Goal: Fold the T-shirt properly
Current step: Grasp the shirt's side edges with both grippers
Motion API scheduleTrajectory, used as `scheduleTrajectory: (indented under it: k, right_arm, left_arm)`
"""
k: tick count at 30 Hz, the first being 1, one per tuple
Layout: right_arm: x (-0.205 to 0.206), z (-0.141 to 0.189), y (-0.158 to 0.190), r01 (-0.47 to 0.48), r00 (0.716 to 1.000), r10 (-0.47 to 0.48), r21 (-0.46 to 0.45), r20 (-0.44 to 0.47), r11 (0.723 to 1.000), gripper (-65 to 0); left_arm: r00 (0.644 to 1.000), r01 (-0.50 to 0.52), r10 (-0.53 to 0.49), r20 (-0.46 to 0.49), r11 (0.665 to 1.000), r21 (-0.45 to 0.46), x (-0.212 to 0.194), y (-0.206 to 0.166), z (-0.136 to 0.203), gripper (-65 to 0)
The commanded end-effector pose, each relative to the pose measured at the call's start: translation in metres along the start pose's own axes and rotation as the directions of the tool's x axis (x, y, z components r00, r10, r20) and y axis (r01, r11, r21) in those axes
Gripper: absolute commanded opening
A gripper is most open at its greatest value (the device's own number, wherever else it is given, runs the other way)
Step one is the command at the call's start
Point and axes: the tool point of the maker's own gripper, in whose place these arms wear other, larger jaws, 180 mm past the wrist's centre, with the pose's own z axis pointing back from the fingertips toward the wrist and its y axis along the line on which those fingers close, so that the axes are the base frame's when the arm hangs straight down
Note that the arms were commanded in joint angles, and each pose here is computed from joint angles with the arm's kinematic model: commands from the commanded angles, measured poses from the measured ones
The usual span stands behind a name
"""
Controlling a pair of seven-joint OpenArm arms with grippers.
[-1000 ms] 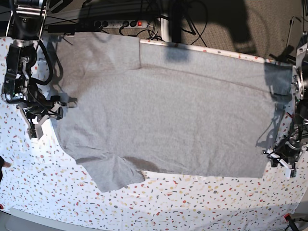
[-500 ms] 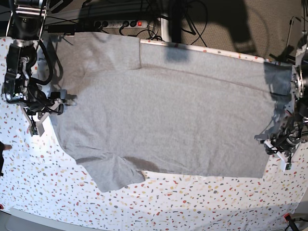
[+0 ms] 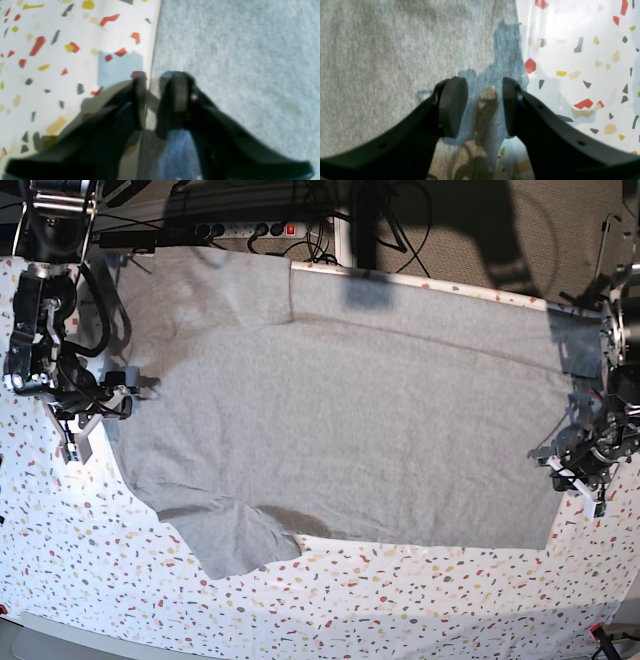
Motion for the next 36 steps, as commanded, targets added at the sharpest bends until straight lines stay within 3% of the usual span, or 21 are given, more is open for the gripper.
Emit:
scheduleTrajectory:
  k: [1,4,9,16,20,29,36]
  right_arm:
    - [0.022,0.007,-0.008,-0.012,0.998,0.013,-0.014,0.06,1.0,-37.6]
    - [0.023,0.007,-0.008,-0.013,0.998,0.014,-0.014,0.061,1.0,-37.6]
    - [0.028,0.008,-0.008,-0.013,0.997,0.014,-0.015,0.071,1.0,-37.6]
    - [0.054,0.011,-0.01,-0.021,0.985,0.025,-0.025,0.168,0.999,-37.5]
    - [0.079,0.007,-0.021,0.0,0.982,0.008,-0.04,0.19,0.999,-28.1]
    - [0.104,-0.041,-0.041,0.003,1.0,-0.003,-0.043,-0.015,0.999,-26.8]
    - [0.116,-0.05,-0.057,-0.019,0.997,0.012,-0.091,-0.079,0.996,-26.9]
  left_arm:
    - [1.0,0.011,-0.011,0.023,1.0,-0.012,0.017,0.003,0.002,-57.2]
    - [1.0,0.011,-0.011,0.027,1.0,-0.02,0.018,0.0,0.002,-65.0]
    - [0.997,0.012,-0.012,0.078,1.0,-0.007,0.027,0.008,0.005,-65.0]
    - [0.982,-0.002,0.002,0.189,1.0,-0.002,0.047,0.011,0.009,-65.0]
    - [0.982,-0.021,0.022,0.187,1.0,-0.005,0.047,0.01,0.008,-65.0]
    - [0.986,-0.023,0.028,0.164,0.999,-0.033,0.042,-0.006,0.001,-65.0]
    - [0.989,-0.024,0.03,0.143,0.999,-0.04,0.037,-0.011,-0.001,-65.0]
